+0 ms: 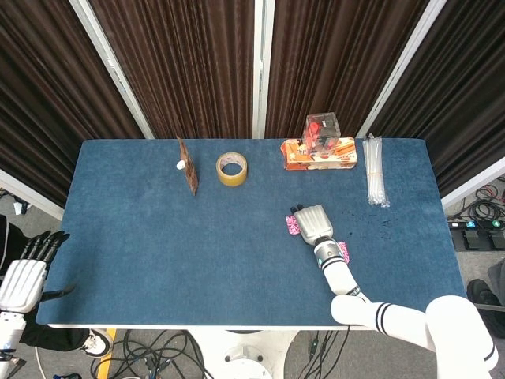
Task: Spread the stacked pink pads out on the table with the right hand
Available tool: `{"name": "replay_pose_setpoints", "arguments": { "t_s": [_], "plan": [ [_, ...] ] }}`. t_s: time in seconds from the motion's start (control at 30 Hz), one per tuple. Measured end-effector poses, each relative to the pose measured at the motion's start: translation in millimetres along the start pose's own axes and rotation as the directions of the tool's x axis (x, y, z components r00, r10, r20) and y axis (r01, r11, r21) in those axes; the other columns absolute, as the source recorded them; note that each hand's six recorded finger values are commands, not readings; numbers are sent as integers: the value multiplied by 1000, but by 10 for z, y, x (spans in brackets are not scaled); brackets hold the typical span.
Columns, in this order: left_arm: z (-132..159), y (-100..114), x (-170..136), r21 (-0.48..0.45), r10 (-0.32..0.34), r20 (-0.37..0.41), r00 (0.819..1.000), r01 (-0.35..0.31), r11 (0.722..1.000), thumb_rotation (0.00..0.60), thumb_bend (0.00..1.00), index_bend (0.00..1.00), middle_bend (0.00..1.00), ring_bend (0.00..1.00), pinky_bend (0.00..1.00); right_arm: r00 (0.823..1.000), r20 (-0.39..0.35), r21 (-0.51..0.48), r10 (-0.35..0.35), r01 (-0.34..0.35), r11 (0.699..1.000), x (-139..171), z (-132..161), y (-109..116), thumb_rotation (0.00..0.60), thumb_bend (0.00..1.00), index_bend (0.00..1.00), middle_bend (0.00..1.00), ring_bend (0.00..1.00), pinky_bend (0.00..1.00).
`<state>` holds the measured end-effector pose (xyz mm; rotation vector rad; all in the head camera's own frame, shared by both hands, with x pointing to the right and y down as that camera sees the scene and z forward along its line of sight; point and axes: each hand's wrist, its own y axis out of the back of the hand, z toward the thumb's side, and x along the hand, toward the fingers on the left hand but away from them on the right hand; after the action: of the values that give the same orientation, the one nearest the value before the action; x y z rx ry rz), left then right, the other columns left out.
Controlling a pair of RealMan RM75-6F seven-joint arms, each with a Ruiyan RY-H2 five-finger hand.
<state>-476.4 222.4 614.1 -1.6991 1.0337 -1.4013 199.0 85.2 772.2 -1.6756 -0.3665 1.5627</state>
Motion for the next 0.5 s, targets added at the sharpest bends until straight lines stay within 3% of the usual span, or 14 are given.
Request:
{"name": "replay_pose_setpoints", "arguments": {
  "t_s": [0.27, 0.5],
  "plan": [
    [-3, -3, -4, 0, -1, -1, 1000, 1, 1000, 600, 0, 113, 90, 0, 97, 1000, -7, -1, -8, 8, 1000, 37, -23, 52, 600, 237, 190, 201, 752, 800],
    [5, -8, -3, 2, -2, 1, 1000, 2, 1000, 600, 0, 113, 89, 0, 97, 998, -8, -19, -56, 56, 998, 175, -135, 247, 600, 232, 183, 213, 752, 800]
  ]
}}
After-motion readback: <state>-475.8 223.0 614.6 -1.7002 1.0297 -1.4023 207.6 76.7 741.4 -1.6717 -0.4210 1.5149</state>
